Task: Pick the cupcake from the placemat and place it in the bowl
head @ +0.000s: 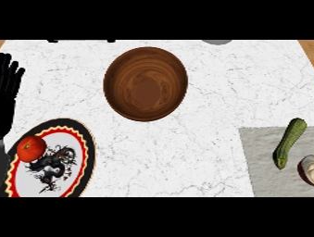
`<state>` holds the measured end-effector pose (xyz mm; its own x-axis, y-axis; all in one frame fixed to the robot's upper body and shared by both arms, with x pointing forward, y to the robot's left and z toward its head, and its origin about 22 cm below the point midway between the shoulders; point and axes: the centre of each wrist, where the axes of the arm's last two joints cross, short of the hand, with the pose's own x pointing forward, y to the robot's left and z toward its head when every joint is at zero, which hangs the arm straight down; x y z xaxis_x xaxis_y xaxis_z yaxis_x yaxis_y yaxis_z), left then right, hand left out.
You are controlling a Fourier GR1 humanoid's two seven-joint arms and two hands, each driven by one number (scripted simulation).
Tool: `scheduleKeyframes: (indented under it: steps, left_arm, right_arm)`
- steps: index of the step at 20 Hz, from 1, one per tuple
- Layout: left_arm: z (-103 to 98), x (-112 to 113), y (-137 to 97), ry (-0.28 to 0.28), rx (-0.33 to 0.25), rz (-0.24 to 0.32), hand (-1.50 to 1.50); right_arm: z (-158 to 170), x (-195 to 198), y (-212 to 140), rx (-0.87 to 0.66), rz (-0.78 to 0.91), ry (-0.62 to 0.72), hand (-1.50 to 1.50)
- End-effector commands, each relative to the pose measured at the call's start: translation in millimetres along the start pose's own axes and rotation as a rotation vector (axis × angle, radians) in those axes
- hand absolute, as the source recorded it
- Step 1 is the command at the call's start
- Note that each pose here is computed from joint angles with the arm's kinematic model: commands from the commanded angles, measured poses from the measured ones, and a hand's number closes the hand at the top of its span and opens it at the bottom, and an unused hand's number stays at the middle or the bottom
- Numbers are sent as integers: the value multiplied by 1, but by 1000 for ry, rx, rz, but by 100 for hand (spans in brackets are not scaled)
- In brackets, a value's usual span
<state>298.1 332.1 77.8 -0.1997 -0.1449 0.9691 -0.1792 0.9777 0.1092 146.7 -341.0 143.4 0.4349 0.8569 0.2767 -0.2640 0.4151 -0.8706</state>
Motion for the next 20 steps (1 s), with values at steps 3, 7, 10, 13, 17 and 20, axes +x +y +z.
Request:
scheduleKeyframes:
  steps: [3,7,10,13,17,20]
  left_arm:
    - [-11,9,-5,1,-11,5,0]
    - [15,3,-1,1,-14,-3,0]
    - [26,-5,-4,-6,1,-2,0]
    - [-5,-8,2,3,19,8,0]
    - [8,12,0,0,4,7,0]
    - [6,16,12,2,3,-12,0]
  right_arm:
    - [-25,-25,9,13,0,23,-150]
    - [-35,-30,26,-19,-23,-18,-150]
    - [-24,-42,16,-3,-1,-54,-150]
    - [-52,-32,21,-23,-30,-68,-150]
    - [-42,-44,50,6,5,-60,-150]
    - [-53,-53,36,5,9,-40,-150]
